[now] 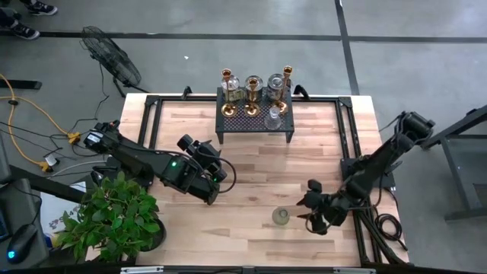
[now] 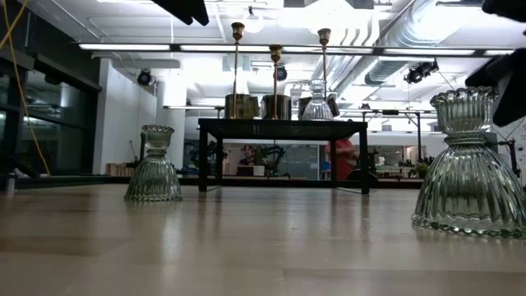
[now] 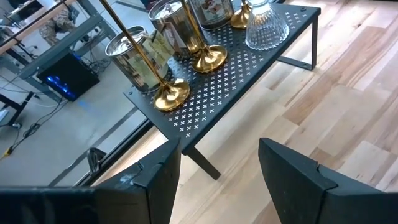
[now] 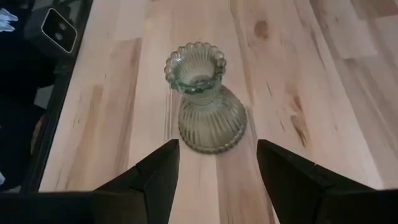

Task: Stock candles on shelf
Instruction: Put the bottom gray candle holder on the shelf

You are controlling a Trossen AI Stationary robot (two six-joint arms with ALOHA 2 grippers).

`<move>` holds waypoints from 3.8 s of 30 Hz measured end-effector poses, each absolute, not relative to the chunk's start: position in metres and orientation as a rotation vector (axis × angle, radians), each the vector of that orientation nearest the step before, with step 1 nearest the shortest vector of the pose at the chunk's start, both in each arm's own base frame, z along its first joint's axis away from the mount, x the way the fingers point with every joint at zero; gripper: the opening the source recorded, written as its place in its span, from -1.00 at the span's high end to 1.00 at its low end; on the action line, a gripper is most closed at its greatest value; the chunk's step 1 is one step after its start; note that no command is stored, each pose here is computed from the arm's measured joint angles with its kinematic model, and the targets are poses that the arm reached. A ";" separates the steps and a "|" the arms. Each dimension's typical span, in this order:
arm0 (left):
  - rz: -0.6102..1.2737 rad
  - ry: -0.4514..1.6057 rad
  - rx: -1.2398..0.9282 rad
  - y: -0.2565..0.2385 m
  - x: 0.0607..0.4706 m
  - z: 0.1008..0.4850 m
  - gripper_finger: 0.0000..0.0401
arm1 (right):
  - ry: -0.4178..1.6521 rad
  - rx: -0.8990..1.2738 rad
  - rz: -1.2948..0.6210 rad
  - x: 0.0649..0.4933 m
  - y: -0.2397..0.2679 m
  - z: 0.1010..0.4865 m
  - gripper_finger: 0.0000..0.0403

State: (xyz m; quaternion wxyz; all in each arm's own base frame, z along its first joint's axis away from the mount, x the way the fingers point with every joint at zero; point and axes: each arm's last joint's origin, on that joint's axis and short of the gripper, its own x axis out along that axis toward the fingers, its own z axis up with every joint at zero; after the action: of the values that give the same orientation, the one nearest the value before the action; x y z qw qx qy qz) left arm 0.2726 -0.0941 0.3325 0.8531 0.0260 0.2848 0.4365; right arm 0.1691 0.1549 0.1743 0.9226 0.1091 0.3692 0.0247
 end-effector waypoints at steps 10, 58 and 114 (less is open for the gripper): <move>0.918 0.599 0.054 -0.094 0.273 0.333 -0.04 | 0.722 0.210 0.075 0.183 0.170 0.136 -0.03; 0.909 0.608 0.039 -0.095 0.273 0.332 -0.04 | 0.505 0.204 0.044 0.214 0.174 0.124 -0.03; 0.915 0.607 0.058 -0.094 0.272 0.332 -0.04 | 0.366 0.182 -0.235 0.287 0.144 0.178 0.46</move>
State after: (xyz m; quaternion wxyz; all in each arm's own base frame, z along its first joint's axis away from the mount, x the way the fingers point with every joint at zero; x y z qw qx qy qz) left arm 0.2724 -0.0940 0.3323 0.8526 0.0274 0.2885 0.4348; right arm 0.2866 0.1437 0.1780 0.9724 0.0899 0.1812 -0.1164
